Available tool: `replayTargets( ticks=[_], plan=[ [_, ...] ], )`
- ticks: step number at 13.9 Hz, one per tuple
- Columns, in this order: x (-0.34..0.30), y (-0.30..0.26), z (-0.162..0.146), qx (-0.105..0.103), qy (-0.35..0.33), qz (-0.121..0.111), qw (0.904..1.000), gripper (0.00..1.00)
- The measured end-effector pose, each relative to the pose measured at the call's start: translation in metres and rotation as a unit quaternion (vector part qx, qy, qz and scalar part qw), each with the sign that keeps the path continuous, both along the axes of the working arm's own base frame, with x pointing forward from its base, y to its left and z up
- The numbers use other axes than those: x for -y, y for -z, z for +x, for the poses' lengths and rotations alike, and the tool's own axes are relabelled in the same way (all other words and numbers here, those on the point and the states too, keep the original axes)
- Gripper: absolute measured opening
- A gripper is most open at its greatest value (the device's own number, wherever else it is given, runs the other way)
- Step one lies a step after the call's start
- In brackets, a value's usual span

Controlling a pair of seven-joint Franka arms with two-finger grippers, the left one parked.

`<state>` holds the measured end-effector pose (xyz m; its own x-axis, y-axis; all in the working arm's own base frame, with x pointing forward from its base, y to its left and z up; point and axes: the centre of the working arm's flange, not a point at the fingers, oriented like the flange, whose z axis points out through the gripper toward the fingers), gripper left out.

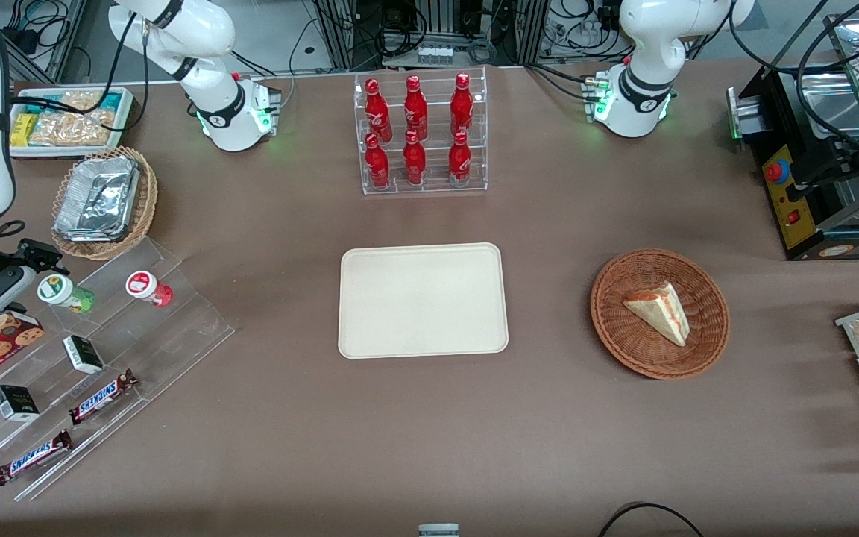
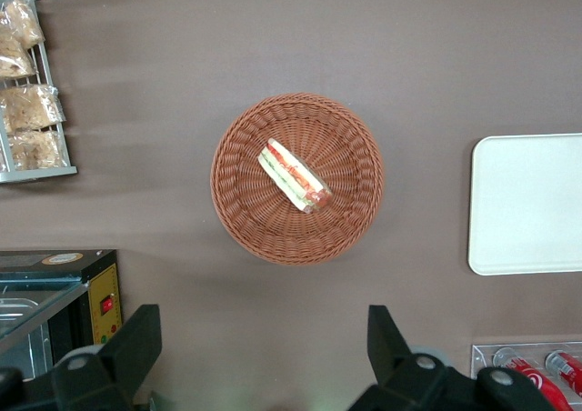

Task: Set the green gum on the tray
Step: 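Grasp the green-and-white gum bottle on the acrylic shelf with the right gripper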

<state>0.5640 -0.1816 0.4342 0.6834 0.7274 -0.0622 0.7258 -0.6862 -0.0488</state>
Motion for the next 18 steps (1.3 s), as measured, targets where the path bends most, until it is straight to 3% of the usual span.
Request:
replayTargets(
  ticks=[13, 14, 17, 18],
  plan=[
    [0.034, 0.060, -0.022, -0.004, -0.009, 0.004, 0.9999, 1.00],
    [0.034, 0.061, -0.023, -0.004, -0.008, 0.005, 0.9999, 0.96],
    [0.034, 0.062, -0.024, -0.004, -0.008, 0.005, 0.9999, 0.59],
    [0.034, 0.061, -0.024, -0.003, -0.008, 0.005, 1.0000, 0.59]
  ],
)
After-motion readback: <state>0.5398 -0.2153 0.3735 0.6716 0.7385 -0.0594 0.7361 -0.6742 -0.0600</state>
